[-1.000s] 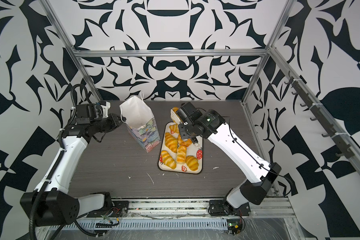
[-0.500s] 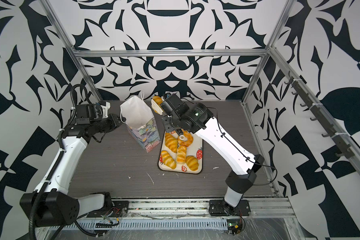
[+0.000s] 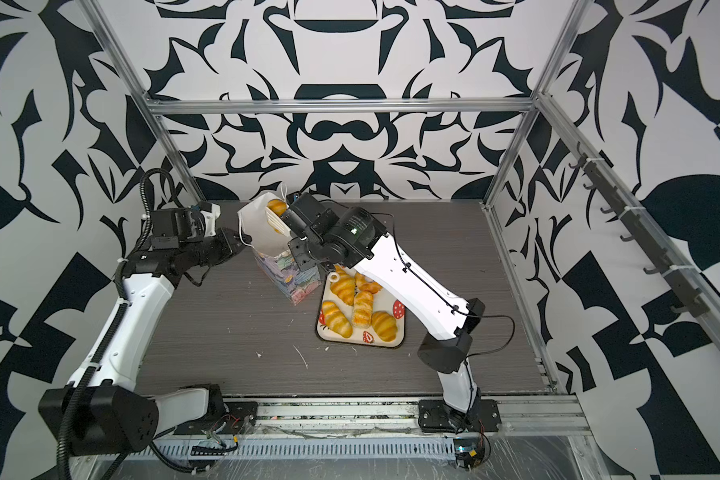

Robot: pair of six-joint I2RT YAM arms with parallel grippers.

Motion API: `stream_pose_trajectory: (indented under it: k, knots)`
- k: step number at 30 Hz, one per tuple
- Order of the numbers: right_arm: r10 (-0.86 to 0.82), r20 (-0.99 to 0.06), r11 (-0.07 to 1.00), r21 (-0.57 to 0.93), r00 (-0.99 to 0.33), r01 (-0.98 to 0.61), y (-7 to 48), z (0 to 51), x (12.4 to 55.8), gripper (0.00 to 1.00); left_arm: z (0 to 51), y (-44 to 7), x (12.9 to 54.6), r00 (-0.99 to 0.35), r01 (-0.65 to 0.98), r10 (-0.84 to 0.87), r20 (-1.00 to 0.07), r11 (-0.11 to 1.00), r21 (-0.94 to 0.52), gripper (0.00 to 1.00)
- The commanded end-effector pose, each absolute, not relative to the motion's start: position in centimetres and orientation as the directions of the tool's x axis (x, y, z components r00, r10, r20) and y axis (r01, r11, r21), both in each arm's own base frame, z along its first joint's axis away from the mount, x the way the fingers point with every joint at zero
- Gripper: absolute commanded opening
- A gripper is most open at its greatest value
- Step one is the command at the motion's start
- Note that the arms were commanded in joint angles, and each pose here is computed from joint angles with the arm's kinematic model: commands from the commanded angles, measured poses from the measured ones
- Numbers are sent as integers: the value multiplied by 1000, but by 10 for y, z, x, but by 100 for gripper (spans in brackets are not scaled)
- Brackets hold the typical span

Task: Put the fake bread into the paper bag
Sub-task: 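Swing the gripped roll over the bag opening held by the left gripper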

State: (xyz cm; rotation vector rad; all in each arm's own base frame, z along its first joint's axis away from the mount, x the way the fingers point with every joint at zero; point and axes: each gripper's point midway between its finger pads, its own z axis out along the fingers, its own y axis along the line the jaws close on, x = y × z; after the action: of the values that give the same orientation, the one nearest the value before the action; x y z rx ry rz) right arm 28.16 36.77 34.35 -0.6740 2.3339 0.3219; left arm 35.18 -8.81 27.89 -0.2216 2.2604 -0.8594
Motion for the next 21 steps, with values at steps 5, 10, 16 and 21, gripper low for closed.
stream_pose_trajectory:
  k: [5,10,16,21]
  knots:
    - [-346,-723,823,73,-598,-564,379,363,284,41,291,-90,345,-736,105,-367,-569,768,-632,22]
    - [-370,-705,822,54,-604,-567,382,352,286,41,292,-90,345,-735,108,-366,-571,768,-631,22]
    - [-385,-690,828,34,-612,-559,382,342,288,43,292,-90,345,-736,106,-367,-569,768,-632,22]
    - [-394,-681,829,26,-617,-559,381,338,288,45,291,-90,344,-737,104,-366,-569,770,-630,23]
